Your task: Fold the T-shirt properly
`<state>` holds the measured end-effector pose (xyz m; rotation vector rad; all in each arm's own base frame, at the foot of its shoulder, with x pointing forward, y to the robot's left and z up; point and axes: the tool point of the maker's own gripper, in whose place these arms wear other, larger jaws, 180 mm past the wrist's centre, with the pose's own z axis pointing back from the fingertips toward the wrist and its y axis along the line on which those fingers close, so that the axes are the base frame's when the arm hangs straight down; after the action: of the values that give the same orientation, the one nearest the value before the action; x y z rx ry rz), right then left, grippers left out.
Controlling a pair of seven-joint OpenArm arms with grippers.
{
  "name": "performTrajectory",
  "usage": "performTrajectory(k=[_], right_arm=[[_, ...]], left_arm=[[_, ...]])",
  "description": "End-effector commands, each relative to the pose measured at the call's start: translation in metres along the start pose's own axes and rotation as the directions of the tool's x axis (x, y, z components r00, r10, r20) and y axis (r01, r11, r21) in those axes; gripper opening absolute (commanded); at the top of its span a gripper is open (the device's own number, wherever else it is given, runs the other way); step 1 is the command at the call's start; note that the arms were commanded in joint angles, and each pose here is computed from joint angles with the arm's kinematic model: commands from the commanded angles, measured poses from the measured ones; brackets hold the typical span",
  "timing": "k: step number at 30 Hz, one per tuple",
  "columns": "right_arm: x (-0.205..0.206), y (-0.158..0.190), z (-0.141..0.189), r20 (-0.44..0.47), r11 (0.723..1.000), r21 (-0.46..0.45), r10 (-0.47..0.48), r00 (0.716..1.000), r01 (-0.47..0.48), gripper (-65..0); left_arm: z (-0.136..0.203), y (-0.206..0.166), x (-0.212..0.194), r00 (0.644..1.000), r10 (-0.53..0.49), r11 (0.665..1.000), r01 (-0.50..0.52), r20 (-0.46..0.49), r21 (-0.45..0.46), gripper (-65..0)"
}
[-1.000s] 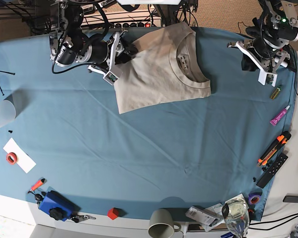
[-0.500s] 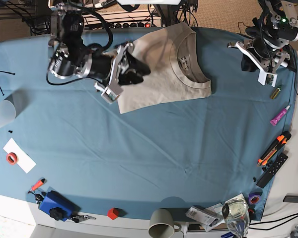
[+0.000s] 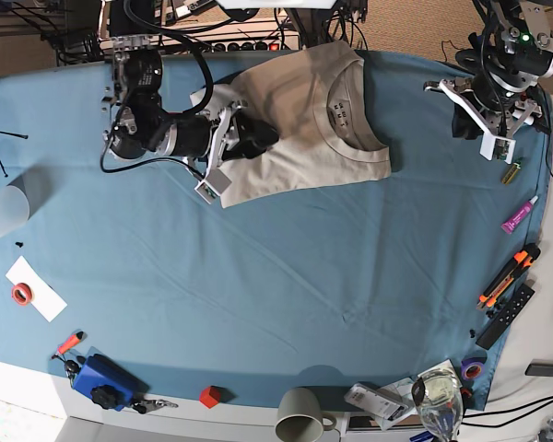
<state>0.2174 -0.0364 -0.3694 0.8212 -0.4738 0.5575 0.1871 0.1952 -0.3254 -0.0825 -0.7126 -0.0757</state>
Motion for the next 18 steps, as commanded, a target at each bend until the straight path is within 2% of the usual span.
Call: performTrajectory(k=[1, 4, 6, 12, 18], right_arm=[[0.017, 0.007, 0.01, 0.044, 0.998, 0.006, 0.057, 0.997, -0.058, -43.4], [0.04, 0.018, 0.03, 0.095, 0.985, -0.054, 0.168, 0.981, -0.163, -43.4], [0.041, 0.018, 0.043, 0.113, 0.978, -0.105, 0.19, 0.975, -0.178, -43.4], [0.006, 0.001, 0.082, 0.144, 0.973, -0.226, 0.079, 0.986, -0.045, -43.4], [-0.026, -0.014, 0.138, 0.161, 0.911, -0.408, 0.016, 0.987, 0.052, -43.5]], left_arm=[[0.003, 0.002, 0.006, 1.0, 0.001, 1.0, -0.001, 0.023, 0.01, -56.0], [0.003, 0.004, 0.002, 1.0, 0.006, 1.0, -0.006, -0.001, 0.019, -56.0], [0.003, 0.006, 0.002, 1.0, 0.0, 1.0, 0.0, -0.003, 0.031, -56.0], [0.004, 0.013, -0.007, 0.999, -0.016, 0.998, 0.019, -0.041, 0.068, -56.0], [0.01, 0.019, -0.029, 0.993, 0.033, 0.993, -0.021, -0.112, 0.112, -61.7]])
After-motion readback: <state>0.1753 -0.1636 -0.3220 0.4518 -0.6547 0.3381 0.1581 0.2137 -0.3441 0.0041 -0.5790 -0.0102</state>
